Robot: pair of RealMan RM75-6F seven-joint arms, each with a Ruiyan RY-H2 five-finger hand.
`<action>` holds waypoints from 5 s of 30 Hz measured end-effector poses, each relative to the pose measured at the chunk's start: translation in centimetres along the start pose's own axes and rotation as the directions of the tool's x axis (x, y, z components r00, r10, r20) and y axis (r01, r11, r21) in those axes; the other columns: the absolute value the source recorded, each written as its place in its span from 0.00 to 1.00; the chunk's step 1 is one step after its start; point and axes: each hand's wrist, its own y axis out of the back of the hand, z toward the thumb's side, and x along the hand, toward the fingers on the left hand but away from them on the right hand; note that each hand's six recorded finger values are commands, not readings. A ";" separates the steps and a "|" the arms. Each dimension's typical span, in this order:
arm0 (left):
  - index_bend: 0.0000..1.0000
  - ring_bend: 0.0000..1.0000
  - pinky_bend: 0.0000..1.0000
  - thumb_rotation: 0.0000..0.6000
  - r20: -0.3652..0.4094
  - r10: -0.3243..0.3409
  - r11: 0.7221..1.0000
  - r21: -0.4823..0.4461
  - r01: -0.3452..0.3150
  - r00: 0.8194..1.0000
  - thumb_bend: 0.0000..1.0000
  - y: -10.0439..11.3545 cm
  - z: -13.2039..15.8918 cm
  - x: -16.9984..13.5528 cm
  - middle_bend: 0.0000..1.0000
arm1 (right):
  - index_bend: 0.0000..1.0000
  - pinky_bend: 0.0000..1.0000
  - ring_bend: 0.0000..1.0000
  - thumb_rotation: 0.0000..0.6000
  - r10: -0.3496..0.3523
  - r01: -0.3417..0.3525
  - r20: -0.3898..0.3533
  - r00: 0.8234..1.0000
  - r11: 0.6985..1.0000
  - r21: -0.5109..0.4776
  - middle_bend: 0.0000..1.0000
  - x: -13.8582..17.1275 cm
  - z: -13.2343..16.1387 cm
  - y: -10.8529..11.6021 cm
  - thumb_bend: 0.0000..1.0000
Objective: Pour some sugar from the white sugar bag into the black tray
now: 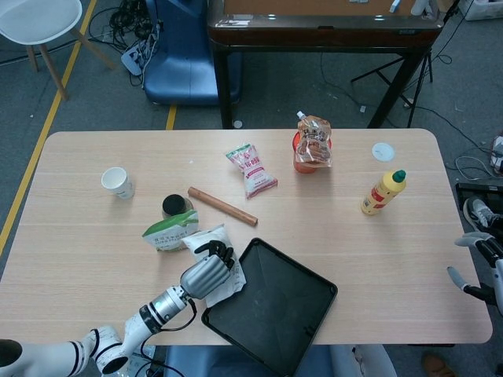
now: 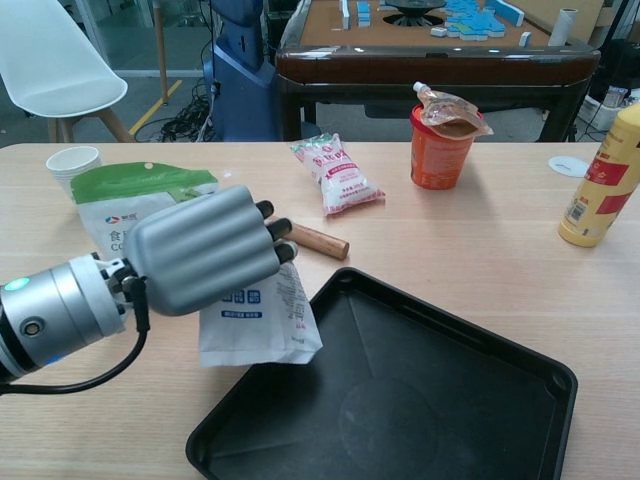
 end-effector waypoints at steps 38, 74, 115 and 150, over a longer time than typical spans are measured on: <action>0.44 0.63 0.72 1.00 -0.011 -0.051 0.996 -0.078 0.050 0.999 0.23 1.6 1.2 0.2 0.66 | 0.40 0.24 0.22 1.00 -0.004 0.004 0.016 1.000 1.000 0.001 0.37 0.2 -0.4 0.1 0.23; 0.43 0.63 0.72 1.00 -0.126 -0.446 0.323 -0.946 0.028 0.886 0.23 -6.1 -4.3 -2.0 0.66 | 0.40 0.24 0.22 1.00 0.013 -0.013 0.015 1.000 1.000 -0.004 0.37 -0.4 -0.3 -0.6 0.23; 0.00 0.22 0.51 1.00 0.074 -0.525 -0.136 -0.991 0.003 0.848 0.22 -7.2 -2.0 -1.9 0.21 | 0.40 0.24 0.22 1.00 0.018 -0.018 0.024 1.000 1.000 -0.003 0.37 -0.3 -0.5 -0.8 0.23; 0.00 0.19 0.47 1.00 0.196 -0.476 -0.214 -0.971 0.103 0.857 0.22 -4.2 -2.0 -3.3 0.16 | 0.40 0.24 0.21 1.00 0.021 -0.021 0.023 1.000 1.000 -0.012 0.37 -0.5 -0.7 -1.2 0.23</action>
